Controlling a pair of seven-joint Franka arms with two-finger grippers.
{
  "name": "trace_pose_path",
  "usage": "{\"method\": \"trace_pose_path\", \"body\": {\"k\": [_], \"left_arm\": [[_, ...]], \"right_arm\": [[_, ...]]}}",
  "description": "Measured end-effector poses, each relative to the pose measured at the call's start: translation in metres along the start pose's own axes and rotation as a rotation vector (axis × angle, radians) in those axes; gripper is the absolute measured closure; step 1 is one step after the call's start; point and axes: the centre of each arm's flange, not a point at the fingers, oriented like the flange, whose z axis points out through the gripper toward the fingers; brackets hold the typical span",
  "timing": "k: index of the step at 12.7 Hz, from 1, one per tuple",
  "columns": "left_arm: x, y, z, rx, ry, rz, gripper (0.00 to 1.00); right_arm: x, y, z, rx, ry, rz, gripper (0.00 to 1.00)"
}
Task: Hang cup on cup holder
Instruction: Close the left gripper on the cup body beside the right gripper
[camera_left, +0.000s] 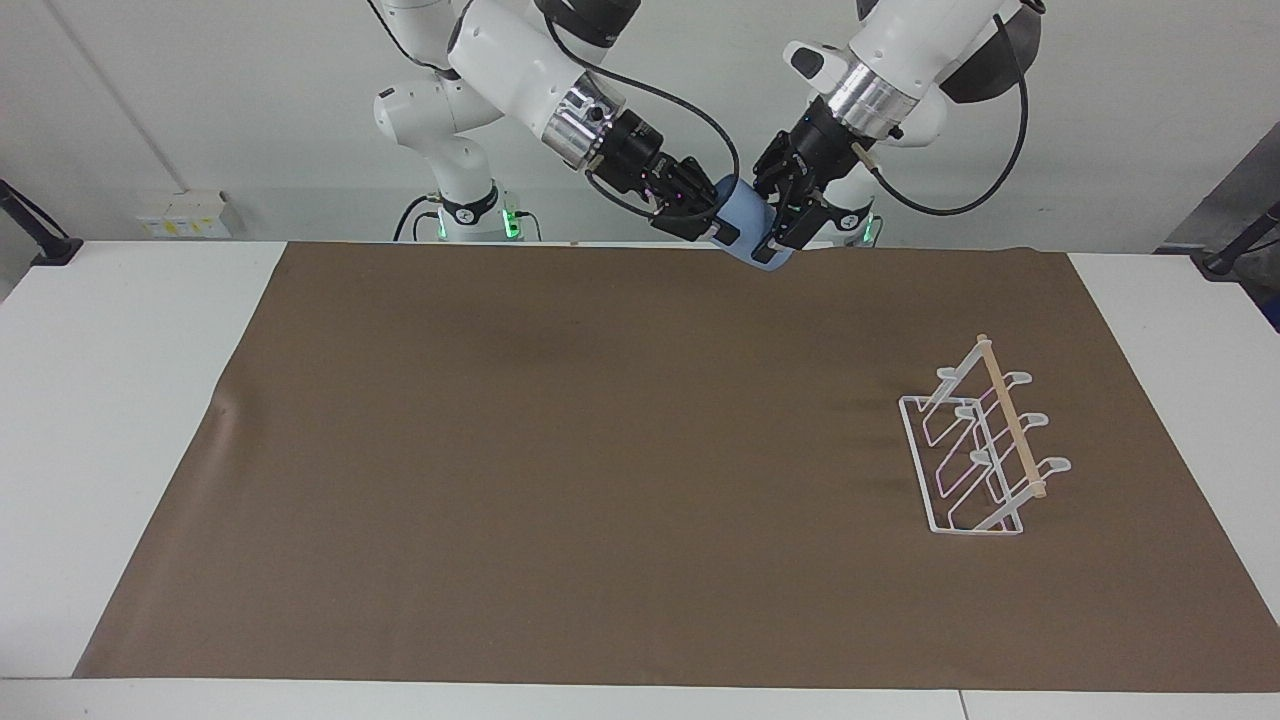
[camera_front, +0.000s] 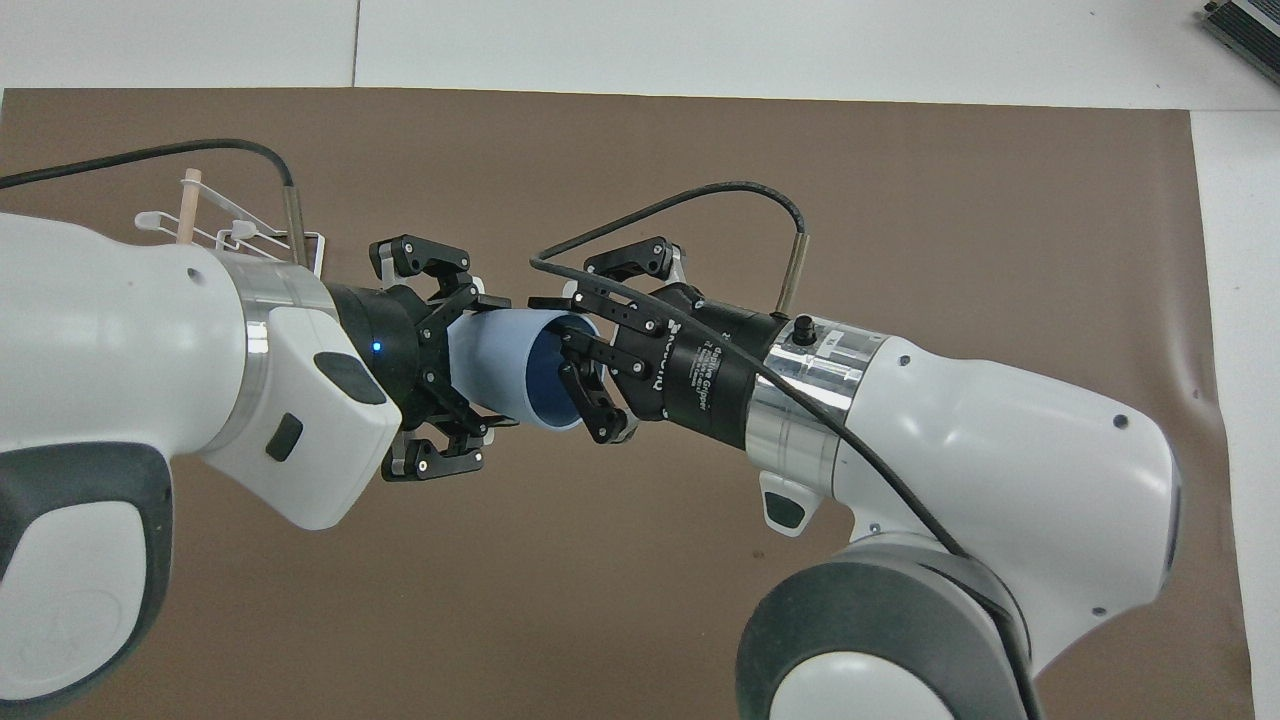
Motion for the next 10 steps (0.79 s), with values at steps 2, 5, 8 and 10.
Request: {"method": "trace_pose_path", "body": {"k": [2, 5, 8, 10], "left_arm": [[-0.0001, 0.0000, -0.0001, 0.000, 0.000, 0.000, 0.17], [-0.0002, -0.0001, -0.0002, 0.003, -0.007, 0.004, 0.18], [-0.0004, -0.0004, -0.0008, 0.006, -0.010, 0.004, 0.18], [-0.0002, -0.0005, -0.0014, 0.008, -0.010, 0.005, 0.18]], "right_arm": [[0.0000, 0.0000, 0.0000, 0.000, 0.000, 0.000, 0.91], [-0.0001, -0.0001, 0.0010, -0.001, 0.000, 0.000, 0.91], [-0.0007, -0.0007, 0.0017, -0.001, -0.001, 0.000, 0.91], [-0.0011, -0.0010, 0.0015, 0.000, -0.002, -0.001, 0.91]]}}
